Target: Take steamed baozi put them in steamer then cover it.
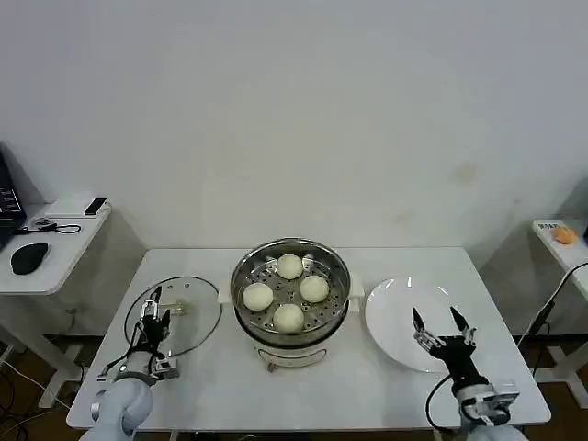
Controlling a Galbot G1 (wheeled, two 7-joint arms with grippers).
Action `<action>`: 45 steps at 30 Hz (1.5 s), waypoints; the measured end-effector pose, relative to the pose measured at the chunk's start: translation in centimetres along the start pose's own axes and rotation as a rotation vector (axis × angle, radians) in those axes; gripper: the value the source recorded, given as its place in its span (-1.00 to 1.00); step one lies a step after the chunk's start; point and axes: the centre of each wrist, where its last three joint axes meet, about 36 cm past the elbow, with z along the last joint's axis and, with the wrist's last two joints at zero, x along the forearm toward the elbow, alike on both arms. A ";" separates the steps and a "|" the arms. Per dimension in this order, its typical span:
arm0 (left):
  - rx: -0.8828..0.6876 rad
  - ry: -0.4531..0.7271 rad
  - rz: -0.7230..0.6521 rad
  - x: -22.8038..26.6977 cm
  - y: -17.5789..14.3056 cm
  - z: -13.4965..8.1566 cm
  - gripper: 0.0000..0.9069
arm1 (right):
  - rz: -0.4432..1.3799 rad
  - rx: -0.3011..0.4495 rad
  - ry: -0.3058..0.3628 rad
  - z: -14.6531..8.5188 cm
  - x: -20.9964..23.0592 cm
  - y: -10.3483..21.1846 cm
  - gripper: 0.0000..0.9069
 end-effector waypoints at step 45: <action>0.046 0.021 -0.017 -6.4 -0.3 -0.8 -1.00 | 0.037 0.005 0.031 2.5 1.6 0.1 1.00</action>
